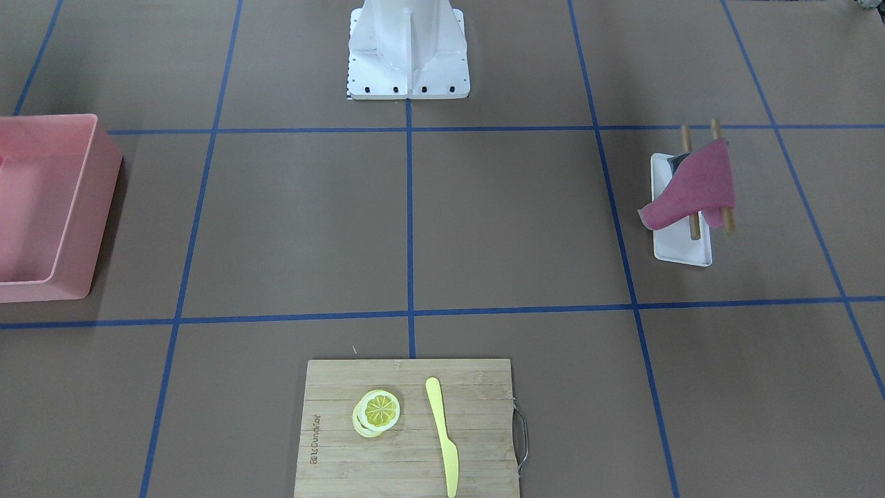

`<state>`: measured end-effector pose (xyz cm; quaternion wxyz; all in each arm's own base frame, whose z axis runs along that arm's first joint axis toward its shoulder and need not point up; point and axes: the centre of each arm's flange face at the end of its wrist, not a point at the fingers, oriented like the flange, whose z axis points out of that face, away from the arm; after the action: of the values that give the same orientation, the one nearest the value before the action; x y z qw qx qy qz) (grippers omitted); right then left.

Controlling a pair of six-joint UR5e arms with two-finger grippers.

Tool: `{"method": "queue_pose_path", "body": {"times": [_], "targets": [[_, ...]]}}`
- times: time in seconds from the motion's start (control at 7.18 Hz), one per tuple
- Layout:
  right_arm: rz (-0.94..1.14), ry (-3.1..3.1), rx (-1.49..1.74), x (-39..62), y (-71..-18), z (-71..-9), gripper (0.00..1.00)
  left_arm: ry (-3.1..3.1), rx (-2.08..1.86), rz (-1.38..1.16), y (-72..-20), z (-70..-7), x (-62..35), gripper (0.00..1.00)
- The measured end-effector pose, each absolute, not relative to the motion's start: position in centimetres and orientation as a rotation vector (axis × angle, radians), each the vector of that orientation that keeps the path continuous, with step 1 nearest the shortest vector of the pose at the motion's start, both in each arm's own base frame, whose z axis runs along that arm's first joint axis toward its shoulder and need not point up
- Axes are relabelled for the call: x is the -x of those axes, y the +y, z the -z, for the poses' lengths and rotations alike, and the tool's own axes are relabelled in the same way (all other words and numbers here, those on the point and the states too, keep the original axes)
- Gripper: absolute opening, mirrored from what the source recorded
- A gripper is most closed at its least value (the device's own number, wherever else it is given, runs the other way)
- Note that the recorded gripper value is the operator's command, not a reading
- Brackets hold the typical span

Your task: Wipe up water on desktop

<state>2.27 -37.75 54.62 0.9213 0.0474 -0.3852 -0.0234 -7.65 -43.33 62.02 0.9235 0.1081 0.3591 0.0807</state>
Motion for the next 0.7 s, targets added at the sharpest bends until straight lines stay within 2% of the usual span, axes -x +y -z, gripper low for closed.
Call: {"method": "queue_pose_path", "body": {"times": [0.28,0.7], "targets": [[0.084,-0.811,-0.179,-2.2,-38.3,-52.2,1.00,0.725,-0.367,-0.222,-45.2,-58.8,7.7,0.98],[0.079,-0.832,-0.286,-2.0,-39.0,-52.6,1.00,0.843,-0.492,-0.271,-45.2,-57.9,6.1,0.98]]}}
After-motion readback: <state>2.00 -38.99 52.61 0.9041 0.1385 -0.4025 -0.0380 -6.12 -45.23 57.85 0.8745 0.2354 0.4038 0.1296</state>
